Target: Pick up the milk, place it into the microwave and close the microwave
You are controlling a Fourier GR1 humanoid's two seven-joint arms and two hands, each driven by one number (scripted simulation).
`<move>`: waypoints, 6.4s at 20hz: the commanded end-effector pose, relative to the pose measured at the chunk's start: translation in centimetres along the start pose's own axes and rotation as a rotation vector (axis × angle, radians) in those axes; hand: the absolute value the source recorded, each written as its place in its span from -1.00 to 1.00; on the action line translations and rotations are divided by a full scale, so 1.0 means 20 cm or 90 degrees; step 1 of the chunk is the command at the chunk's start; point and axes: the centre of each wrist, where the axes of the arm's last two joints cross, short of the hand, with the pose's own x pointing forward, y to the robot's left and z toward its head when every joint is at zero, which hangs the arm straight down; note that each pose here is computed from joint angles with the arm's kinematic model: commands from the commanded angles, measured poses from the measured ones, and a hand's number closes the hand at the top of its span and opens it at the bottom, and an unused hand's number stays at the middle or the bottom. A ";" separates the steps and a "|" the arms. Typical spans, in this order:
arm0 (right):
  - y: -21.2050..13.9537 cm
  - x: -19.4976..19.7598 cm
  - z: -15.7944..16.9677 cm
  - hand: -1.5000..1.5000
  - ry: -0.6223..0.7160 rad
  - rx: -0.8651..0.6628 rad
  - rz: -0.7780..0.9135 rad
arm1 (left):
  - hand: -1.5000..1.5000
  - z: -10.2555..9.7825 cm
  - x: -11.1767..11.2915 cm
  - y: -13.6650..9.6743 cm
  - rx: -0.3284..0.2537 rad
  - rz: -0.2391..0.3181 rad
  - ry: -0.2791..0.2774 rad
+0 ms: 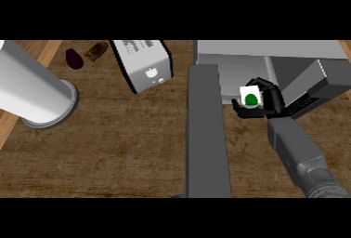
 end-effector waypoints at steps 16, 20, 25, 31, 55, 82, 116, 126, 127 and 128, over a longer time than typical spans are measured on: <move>-0.27 0.20 -0.24 1.00 0.014 -0.088 0.213 | -1.00 -0.13 -0.07 0.04 -0.047 0.011 -0.026; -0.29 0.28 -0.33 1.00 0.025 -0.119 0.221 | -1.00 -0.16 -0.04 0.05 -0.066 0.004 -0.031; -0.36 0.30 -0.33 1.00 0.027 -0.160 0.239 | -1.00 -0.17 -0.04 0.07 -0.071 0.002 -0.022; -0.38 0.32 -0.35 1.00 0.015 -0.166 0.242 | -1.00 -0.20 -0.06 0.07 -0.069 0.008 -0.030; -0.36 0.43 -0.46 -1.00 -0.033 -0.170 0.167 | -1.00 -0.29 -0.05 0.13 -0.092 -0.049 -0.008; 0.10 0.64 -0.64 -1.00 -0.026 -0.165 0.175 | -1.00 -0.29 -0.23 0.10 -0.111 -0.018 0.041; 0.27 -0.11 0.21 -1.00 0.032 0.059 -0.238 | -1.00 -0.39 -0.73 -0.33 -0.340 0.003 0.153; 0.09 -0.32 0.76 -1.00 0.101 0.034 -0.174 | 1.00 -0.52 -0.85 -0.40 -0.351 -0.044 0.157; 0.07 -0.31 0.75 -1.00 0.104 0.033 -0.166 | 1.00 -0.55 -0.89 -0.40 -0.349 -0.046 0.185; 0.01 -0.34 0.86 -1.00 0.103 0.020 -0.159 | 1.00 -0.56 -0.90 -0.38 -0.345 -0.057 0.178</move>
